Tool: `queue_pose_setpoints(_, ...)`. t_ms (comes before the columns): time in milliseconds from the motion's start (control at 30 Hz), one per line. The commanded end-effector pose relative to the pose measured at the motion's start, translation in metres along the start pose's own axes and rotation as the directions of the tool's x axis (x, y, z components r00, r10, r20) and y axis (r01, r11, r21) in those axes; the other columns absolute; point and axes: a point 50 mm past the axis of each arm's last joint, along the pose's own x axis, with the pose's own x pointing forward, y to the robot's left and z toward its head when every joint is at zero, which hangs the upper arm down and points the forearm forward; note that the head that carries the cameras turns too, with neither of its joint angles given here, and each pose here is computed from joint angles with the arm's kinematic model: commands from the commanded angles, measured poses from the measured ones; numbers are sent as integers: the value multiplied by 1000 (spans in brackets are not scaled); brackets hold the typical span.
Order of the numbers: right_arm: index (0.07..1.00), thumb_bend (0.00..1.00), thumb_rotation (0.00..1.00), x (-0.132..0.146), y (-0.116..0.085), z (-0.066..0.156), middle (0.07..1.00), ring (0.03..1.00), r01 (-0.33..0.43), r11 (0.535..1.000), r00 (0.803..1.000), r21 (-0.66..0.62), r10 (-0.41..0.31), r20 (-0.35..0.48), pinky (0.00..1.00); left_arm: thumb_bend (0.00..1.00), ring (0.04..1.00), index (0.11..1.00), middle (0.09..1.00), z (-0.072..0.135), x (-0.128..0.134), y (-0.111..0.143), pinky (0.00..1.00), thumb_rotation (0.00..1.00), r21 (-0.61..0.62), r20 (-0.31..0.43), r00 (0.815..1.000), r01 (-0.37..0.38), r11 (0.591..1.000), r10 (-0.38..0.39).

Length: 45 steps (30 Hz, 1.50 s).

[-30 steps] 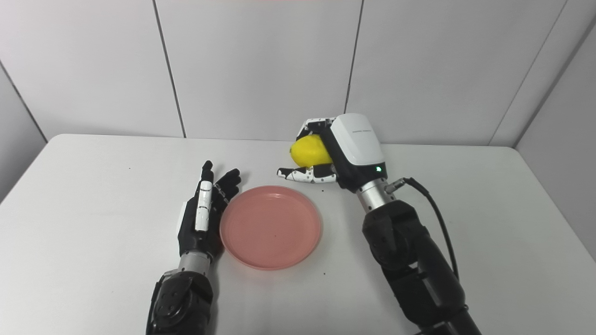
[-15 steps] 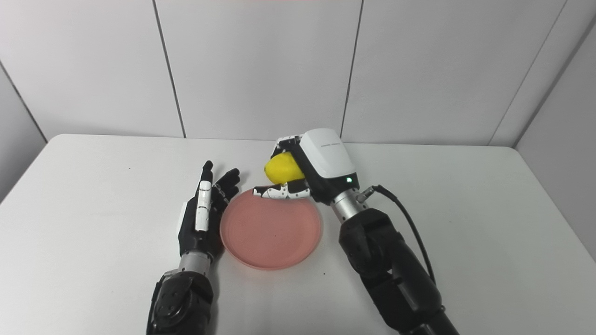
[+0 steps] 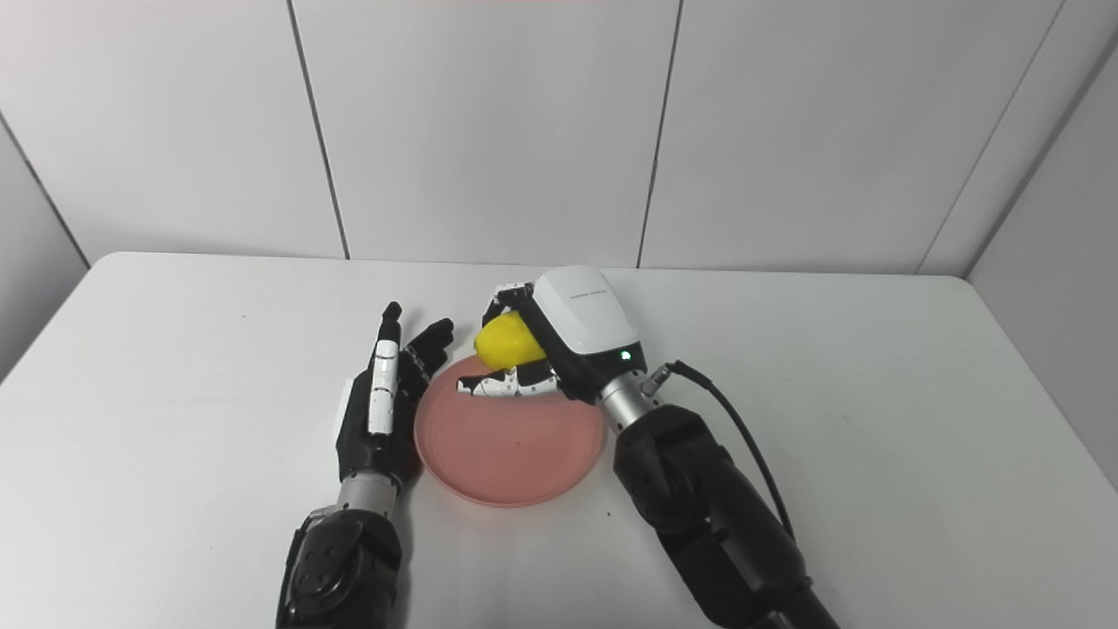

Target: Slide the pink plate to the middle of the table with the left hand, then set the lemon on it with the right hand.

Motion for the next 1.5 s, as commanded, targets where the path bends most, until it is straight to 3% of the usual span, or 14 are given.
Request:
queue_pose_setpoints(0,409,520,497,11,-11,8,353,294,36,999,998,-17,-35,60,236,730,819,1000,745,-25,-10,-11,893,814,-28,-104,994,-50,998,47)
queue_pose_setpoints(167,425,519,501,13,-2,8,361,300,24,1000,999,-15,-24,49,242,743,799,1000,730,-25,-10,-10,876,797,-33,-104,993,-52,998,49)
queue_pose_setpoints(300,402,517,483,12,8,6,349,285,9,1000,999,-15,-9,48,229,734,805,1000,769,-25,-11,-10,859,810,-41,-107,993,-47,998,43)
queue_pose_setpoints(433,450,503,519,10,15,4,382,318,-26,999,998,-23,27,48,252,718,800,1000,776,-24,-11,-12,819,814,-37,-105,993,-53,998,49)
queue_pose_setpoints(533,484,504,493,8,21,2,417,361,-56,998,997,-33,57,47,288,722,797,1000,752,-24,-11,-12,820,812,-45,-103,993,-54,998,49)
queue_pose_setpoints(767,444,513,497,3,31,-3,363,296,-94,994,995,-53,96,32,229,742,802,996,781,-24,-10,-11,809,809,-32,-94,994,-55,998,52)
queue_pose_setpoints(900,499,513,536,2,33,-3,430,365,-115,991,993,-62,117,25,284,756,793,983,783,-25,-10,-11,802,809,-28,-88,995,-55,998,53)
queue_pose_setpoints(1067,499,522,534,3,36,-6,435,369,-134,988,990,-78,136,20,288,752,812,989,825,-24,-10,-15,813,822,-32,-97,994,-49,998,45)
queue_pose_setpoints(1267,543,531,639,3,35,-6,484,403,-157,979,987,-130,160,13,313,721,844,1000,830,-24,-9,-14,844,856,-28,-89,996,-34,999,31)
queue_pose_setpoints(1333,528,566,660,3,36,-6,453,359,-152,978,988,-142,155,10,276,715,829,1000,832,-24,-9,-13,830,851,-24,-87,996,-35,999,33)
queue_pose_setpoints(1467,547,620,712,2,35,-6,493,370,-143,980,989,-140,145,2,279,728,799,1000,830,-25,-9,-13,802,849,-28,-87,995,-42,999,39)
